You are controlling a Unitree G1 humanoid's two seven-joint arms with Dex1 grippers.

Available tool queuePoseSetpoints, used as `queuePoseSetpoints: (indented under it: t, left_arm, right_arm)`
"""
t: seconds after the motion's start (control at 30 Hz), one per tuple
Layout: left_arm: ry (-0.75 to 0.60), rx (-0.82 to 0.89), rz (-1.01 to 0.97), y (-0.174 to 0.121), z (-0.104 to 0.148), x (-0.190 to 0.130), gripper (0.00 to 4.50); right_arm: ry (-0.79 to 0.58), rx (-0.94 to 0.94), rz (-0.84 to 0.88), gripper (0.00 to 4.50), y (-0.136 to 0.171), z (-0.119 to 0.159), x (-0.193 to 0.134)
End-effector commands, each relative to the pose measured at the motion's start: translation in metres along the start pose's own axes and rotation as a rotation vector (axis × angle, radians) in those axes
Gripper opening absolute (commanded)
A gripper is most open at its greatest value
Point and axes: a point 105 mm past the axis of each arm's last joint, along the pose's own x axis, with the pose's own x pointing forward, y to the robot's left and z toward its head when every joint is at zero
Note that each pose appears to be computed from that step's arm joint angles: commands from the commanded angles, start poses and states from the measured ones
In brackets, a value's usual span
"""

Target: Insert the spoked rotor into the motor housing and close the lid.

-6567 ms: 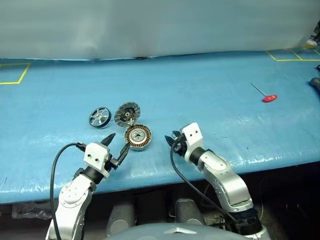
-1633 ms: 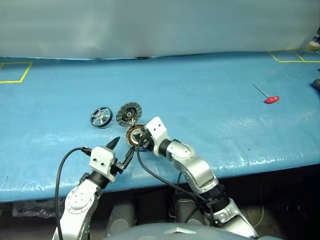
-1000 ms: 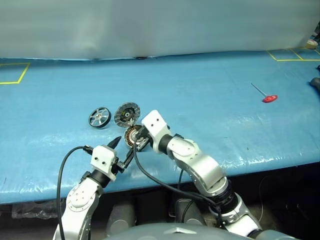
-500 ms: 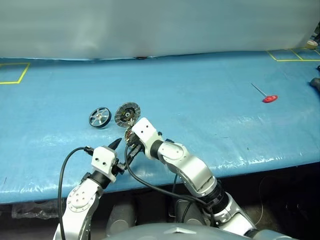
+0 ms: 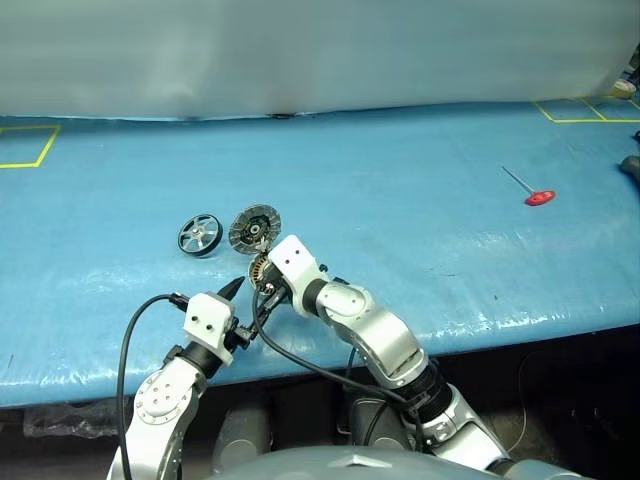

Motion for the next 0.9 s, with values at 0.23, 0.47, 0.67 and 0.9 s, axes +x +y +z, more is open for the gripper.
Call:
queuePoseSetpoints:
  t: [0.23, 0.47, 0.67, 0.9]
  left_arm:
    - [-0.053, -0.001, -0.015, -0.004, 0.012, 0.000, 3.21]
    - [-0.054, 0.000, -0.018, -0.004, 0.011, 0.001, 3.21]
    - [-0.054, 0.001, -0.023, -0.005, 0.011, 0.001, 3.21]
    - [-0.053, 0.002, -0.025, -0.004, 0.011, 0.001, 3.21]
  right_arm:
    - [-0.025, -0.003, -0.049, 0.02, -0.014, 0.004, -0.002]
    - [-0.049, 0.004, -0.022, 0.02, -0.010, 0.009, -0.011]
    - [-0.041, 0.008, 0.001, 0.02, -0.004, 0.004, -0.019]
    - [-0.069, 0.020, -0.006, 0.02, -0.007, 0.009, -0.023]
